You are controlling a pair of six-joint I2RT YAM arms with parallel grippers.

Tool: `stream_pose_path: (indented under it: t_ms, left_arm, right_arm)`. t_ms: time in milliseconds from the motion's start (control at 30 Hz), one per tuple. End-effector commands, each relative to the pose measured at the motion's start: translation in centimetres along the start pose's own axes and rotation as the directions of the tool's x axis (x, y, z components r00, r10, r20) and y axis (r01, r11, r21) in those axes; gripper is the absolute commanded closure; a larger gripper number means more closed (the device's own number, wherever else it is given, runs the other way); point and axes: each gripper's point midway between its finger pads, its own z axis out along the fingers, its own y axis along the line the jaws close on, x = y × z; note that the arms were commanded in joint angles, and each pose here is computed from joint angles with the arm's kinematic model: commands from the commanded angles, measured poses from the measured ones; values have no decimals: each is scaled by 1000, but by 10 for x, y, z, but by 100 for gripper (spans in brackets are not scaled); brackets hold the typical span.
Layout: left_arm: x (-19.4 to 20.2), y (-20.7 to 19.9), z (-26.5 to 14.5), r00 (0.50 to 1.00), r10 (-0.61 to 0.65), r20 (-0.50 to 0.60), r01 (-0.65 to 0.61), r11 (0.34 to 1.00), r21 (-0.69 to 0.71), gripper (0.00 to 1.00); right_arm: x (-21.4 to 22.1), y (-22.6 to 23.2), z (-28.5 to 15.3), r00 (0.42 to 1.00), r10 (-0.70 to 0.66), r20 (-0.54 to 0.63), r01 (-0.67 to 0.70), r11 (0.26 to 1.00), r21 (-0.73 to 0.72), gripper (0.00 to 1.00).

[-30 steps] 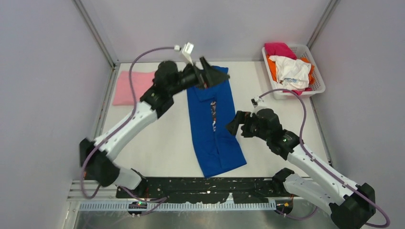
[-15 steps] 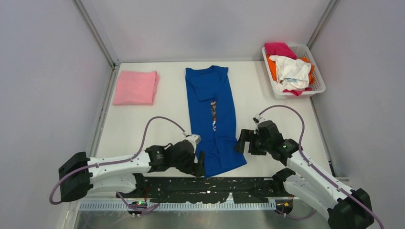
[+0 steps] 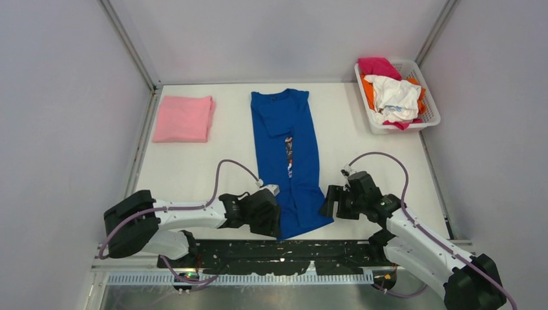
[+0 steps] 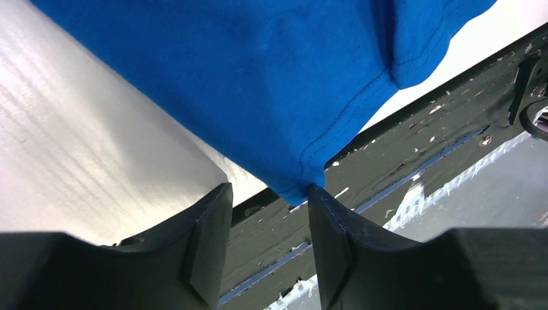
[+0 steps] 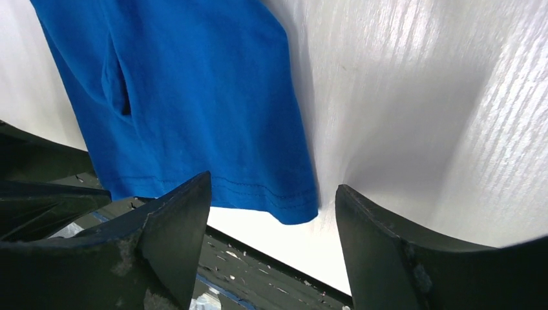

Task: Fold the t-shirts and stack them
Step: Grab the bottom of the folded rectangular tshirt with both arms, then fold the folded rectangular tshirt in 1/3 of the way

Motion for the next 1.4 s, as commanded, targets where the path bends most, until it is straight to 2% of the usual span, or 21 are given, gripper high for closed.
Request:
stream_pose_path:
  t_ms: [0,167,233,267,433,500,533,600,700,800,1033,1100,1367]
  left_arm:
    - [-8,-22,3,1000,-5,-6,6,999,42,54]
    - [-7,-20,8,999,4,-44,-4,1000,-3,80]
    - [-7,-19,6,999,7,-45,-7,1000,-14,97]
    - [-8,-17,6,999,5,-43,-6,1000,-22,100]
    - [-12,-12,-4,1000,5,-9,-5,999,-43,100]
    - [-12,-11,-7,1000,5,0,-5,999,-37,100]
    - [-10,-11,-9,1000,5,-4,-5,999,-34,100]
    - [-6,-10,-13,1000,4,-15,-4,1000,-21,100]
    - [5,-2,-23,999,8,-41,-9,1000,-24,100]
    - [18,1,-35,998,-1,-61,1,1000,8,100]
    - [45,-7,-44,993,7,-116,5,995,100,100]
    - [45,-9,-43,992,13,-123,0,994,107,100]
    - [10,-29,-48,999,43,-33,-36,979,198,100]
  right_arm:
    - [1,8,1,1000,5,1,-5,999,-53,25]
    - [6,8,1,1000,-3,-24,1,998,-64,34]
    - [10,7,2,999,-5,-39,3,998,-62,38]
    - [12,5,3,999,-1,-53,-2,998,-59,39]
    - [27,3,6,992,16,-122,-23,998,-53,58]
    - [31,-1,4,990,24,-140,-28,999,-23,72]
    - [32,-2,3,991,25,-135,-27,1000,-15,87]
    - [36,1,0,990,20,-139,-25,999,-32,94]
    - [46,15,-8,987,5,-162,-21,995,-98,95]
    - [63,19,-19,977,21,-214,-44,994,-104,95]
    - [67,43,-34,979,66,-195,-110,968,-226,95]
    - [63,50,-37,982,61,-178,-107,961,-256,95]
    - [30,71,-35,997,31,-70,-51,952,-302,95]
